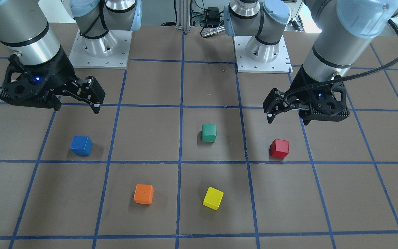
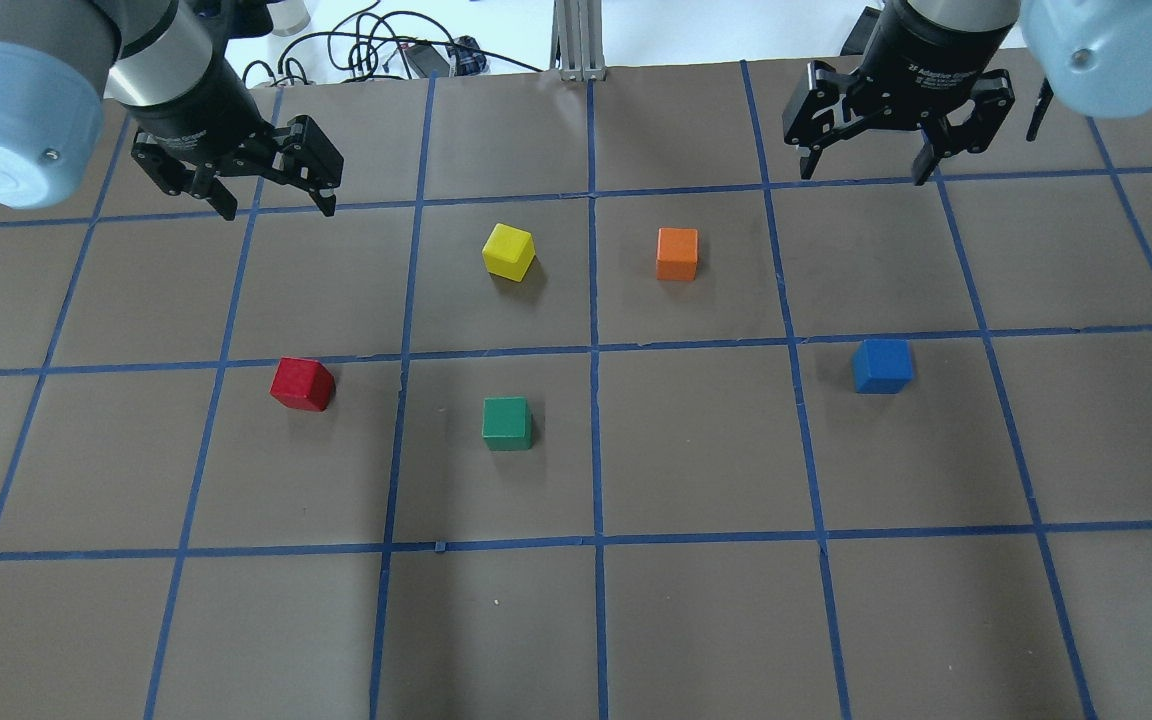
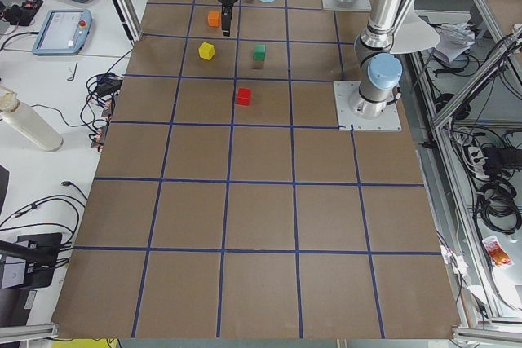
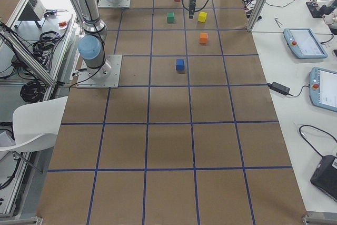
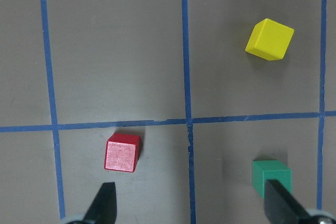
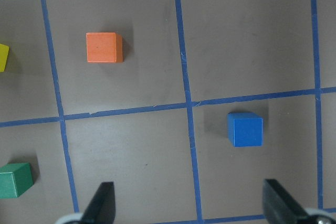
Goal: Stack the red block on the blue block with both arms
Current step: 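Move the left gripper down toward the red cube, then close the left gripper around the red cube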
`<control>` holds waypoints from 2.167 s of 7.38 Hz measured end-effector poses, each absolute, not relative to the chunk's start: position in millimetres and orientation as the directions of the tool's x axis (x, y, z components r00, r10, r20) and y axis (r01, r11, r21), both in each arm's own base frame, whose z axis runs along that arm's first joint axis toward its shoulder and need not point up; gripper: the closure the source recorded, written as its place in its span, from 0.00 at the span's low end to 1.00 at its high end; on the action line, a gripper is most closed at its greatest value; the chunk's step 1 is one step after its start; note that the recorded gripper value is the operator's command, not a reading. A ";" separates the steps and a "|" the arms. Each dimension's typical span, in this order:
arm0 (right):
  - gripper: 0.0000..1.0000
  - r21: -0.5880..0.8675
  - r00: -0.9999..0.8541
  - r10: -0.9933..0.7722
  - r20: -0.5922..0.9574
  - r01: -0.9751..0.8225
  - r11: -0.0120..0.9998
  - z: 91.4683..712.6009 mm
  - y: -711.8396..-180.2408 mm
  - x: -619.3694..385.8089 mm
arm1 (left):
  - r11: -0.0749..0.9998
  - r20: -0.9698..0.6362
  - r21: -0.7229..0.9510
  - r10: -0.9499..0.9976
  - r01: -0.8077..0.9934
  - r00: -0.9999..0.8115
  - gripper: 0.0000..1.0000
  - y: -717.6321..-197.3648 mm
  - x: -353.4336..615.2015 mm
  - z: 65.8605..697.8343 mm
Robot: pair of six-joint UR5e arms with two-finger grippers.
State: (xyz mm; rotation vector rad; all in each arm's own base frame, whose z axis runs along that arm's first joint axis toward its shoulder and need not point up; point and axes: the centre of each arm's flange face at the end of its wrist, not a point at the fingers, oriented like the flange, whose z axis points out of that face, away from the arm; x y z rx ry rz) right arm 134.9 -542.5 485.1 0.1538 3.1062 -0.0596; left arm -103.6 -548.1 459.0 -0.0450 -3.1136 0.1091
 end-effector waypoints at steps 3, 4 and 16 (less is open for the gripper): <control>0.00 -0.049 -0.995 0.099 -0.026 0.100 0.994 487.1 -543.3 134.6 | 0.997 0.018 -0.076 0.033 0.032 -0.999 0.00 -542.1 -100.5 463.7; 0.00 -0.050 -0.995 0.099 -0.020 0.100 0.994 487.4 -542.8 134.4 | 0.997 0.011 -0.074 0.038 0.037 -0.999 0.00 -544.1 -84.8 462.4; 0.00 -0.059 -0.996 0.087 -0.036 0.089 0.994 490.0 -540.7 140.8 | 0.982 0.022 -0.003 0.191 0.191 -0.981 0.00 -502.9 -21.2 202.3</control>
